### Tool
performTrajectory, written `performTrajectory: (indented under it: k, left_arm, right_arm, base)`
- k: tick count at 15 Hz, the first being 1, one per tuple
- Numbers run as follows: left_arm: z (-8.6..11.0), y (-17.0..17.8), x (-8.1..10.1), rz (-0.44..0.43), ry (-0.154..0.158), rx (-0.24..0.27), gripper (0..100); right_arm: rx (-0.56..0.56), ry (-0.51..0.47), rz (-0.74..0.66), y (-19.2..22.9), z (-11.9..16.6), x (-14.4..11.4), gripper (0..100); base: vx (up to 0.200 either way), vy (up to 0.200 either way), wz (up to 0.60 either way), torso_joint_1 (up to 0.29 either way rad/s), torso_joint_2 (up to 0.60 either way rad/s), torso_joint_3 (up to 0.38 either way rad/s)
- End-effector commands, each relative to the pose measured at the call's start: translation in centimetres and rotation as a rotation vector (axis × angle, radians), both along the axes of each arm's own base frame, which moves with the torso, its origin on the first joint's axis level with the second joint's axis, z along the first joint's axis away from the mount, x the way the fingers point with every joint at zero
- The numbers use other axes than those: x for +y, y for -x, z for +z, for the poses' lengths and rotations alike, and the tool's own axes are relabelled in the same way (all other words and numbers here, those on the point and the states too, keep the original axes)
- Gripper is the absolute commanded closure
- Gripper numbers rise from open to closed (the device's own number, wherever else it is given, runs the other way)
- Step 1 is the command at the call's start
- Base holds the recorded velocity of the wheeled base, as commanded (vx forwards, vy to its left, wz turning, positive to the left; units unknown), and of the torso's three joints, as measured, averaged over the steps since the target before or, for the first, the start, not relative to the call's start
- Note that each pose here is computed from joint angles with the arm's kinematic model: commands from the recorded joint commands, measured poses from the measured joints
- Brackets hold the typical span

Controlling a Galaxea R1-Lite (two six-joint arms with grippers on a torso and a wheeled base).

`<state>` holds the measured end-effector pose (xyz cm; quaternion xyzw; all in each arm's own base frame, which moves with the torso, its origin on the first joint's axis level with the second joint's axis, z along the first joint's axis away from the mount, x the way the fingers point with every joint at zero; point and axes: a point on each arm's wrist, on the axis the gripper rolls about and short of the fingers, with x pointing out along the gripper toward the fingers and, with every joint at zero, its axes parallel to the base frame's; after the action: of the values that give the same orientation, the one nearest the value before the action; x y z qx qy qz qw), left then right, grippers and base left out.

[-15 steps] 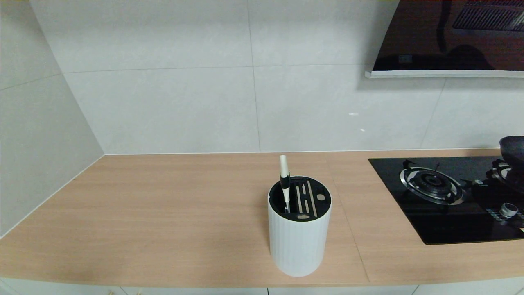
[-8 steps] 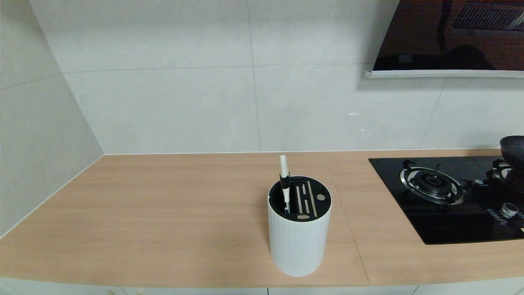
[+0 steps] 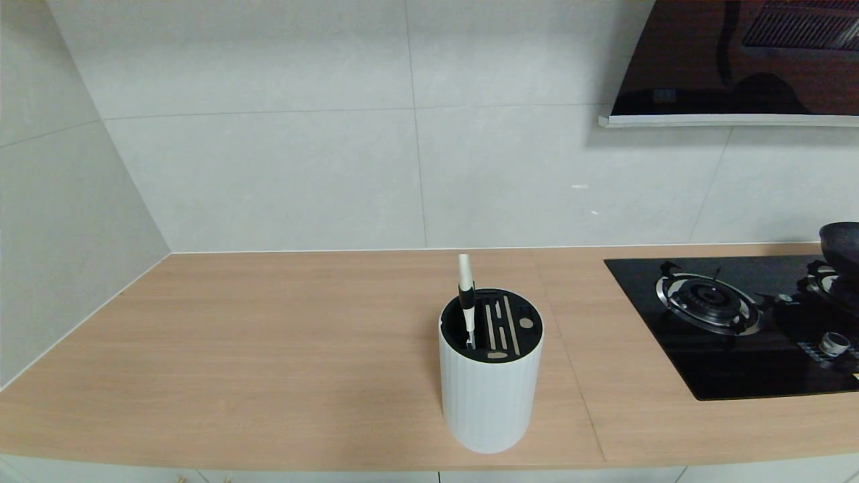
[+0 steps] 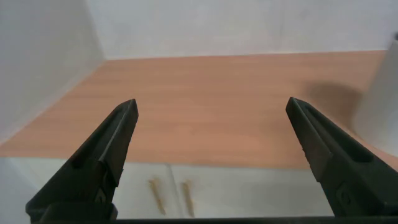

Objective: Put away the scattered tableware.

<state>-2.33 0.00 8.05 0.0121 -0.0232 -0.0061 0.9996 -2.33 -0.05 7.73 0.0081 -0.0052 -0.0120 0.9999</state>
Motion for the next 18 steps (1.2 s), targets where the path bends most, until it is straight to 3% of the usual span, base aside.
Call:
performTrajectory:
  k: [1,2,4,5,6,8,11,18]
  left_arm:
    - [0.05,0.02,-0.15,-0.067,0.0,0.003,0]
    - [0.03,0.02,-0.16,-0.073,0.0,0.005,0]
    - [-0.03,0.05,-0.22,-0.096,-0.084,0.014,0]
    - [-0.09,-0.01,-0.18,-0.073,-0.089,0.025,0]
    - [-0.49,-0.23,-0.07,-0.002,-0.102,0.074,0]
    - [-0.36,-0.55,-0.08,0.0,-0.029,0.116,0]
    - [-0.46,-0.02,-0.05,-0.009,0.013,0.048,0]
    - [-0.46,-0.02,-0.05,-0.011,0.011,0.048,0]
  right_arm:
    - [0.01,-0.001,0.0,-0.05,-0.14,0.0,0]
    - [0.01,-0.001,0.0,-0.05,-0.18,0.0,0]
    - [0.01,-0.002,0.0,-0.05,-0.14,0.0,0]
    - [0.012,-0.002,0.0,-0.06,-0.18,0.0,0]
    - [0.01,-0.001,0.0,-0.05,-0.14,0.0,0]
    - [0.012,-0.001,0.0,-0.06,-0.18,0.0,0]
    - [0.01,-0.004,0.0,-0.05,-0.18,0.0,0]
    - [0.012,-0.004,0.0,-0.06,-0.18,0.0,0]
  base:
    - [0.0,0.0,0.0,0.0,0.0,0.0]
    - [0.0,0.0,0.0,0.0,0.0,0.0]
    - [0.0,0.0,0.0,0.0,0.0,0.0]
    - [0.0,0.0,0.0,0.0,0.0,0.0]
    - [0.0,0.0,0.0,0.0,0.0,0.0]
    - [0.0,0.0,0.0,0.0,0.0,0.0]
    - [0.0,0.0,0.0,0.0,0.0,0.0]
    - [0.0,0.0,0.0,0.0,0.0,0.0]
